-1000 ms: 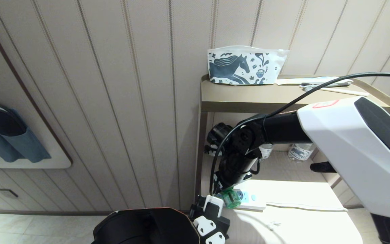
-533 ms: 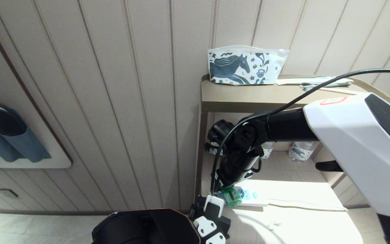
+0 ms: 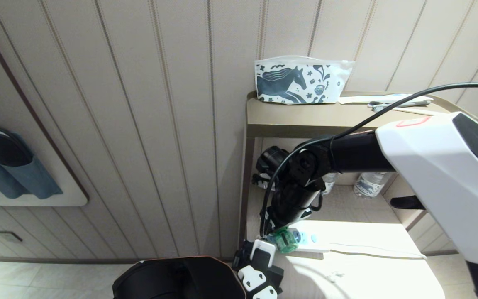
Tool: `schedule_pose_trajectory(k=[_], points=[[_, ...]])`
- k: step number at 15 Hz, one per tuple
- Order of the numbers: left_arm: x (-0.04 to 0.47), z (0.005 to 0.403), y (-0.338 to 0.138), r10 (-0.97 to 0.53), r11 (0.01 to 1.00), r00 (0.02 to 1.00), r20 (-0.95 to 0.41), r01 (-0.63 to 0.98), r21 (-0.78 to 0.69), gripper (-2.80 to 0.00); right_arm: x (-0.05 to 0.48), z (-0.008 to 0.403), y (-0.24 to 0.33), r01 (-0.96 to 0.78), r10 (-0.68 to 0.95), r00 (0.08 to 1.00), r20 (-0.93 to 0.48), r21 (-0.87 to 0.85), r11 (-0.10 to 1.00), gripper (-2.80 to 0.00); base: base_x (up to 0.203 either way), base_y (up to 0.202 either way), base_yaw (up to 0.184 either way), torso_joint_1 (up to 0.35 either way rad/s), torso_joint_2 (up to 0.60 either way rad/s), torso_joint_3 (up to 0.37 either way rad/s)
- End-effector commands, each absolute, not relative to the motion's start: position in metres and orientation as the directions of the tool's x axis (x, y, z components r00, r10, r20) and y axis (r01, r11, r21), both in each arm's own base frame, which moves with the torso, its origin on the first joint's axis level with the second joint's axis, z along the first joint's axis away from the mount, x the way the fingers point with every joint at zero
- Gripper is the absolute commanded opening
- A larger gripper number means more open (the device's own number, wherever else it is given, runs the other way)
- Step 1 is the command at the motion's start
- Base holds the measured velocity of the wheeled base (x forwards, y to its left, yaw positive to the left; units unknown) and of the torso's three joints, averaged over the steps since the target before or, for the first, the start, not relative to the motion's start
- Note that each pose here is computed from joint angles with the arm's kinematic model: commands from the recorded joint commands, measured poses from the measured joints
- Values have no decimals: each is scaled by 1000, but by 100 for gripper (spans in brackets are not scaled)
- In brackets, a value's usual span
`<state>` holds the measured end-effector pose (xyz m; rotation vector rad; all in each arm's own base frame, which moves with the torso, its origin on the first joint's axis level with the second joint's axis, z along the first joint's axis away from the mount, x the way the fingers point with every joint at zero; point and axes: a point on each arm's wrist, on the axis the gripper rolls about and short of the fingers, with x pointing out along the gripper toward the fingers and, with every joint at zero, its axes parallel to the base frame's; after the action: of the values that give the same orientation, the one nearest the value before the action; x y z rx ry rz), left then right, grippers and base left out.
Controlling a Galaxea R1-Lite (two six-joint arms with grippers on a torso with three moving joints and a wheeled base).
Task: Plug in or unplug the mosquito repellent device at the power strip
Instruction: Hold the socket with your left hand and unplug it with your right hand
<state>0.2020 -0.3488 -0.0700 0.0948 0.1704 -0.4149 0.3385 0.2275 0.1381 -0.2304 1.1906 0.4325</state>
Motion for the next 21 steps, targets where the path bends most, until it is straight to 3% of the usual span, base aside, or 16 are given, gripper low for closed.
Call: schedule_pose_trajectory(k=[1,8,21], points=[[202,-70,-349,-393,914,905,-161,404,39,-280,336,147,226,-442,214,317,-924,55,895,-280,0,0,0,0,0,0],[201,-68,-349,-395,913,905,-159,405,37,-280,330,143,234,-463,204,309,-929,40,885,-280,0,0,0,0,0,0],[203,-30,-350,-382,924,920,-89,383,-16,-280,336,124,233,-452,179,274,-945,38,891,-280,0,0,0,0,0,0]])
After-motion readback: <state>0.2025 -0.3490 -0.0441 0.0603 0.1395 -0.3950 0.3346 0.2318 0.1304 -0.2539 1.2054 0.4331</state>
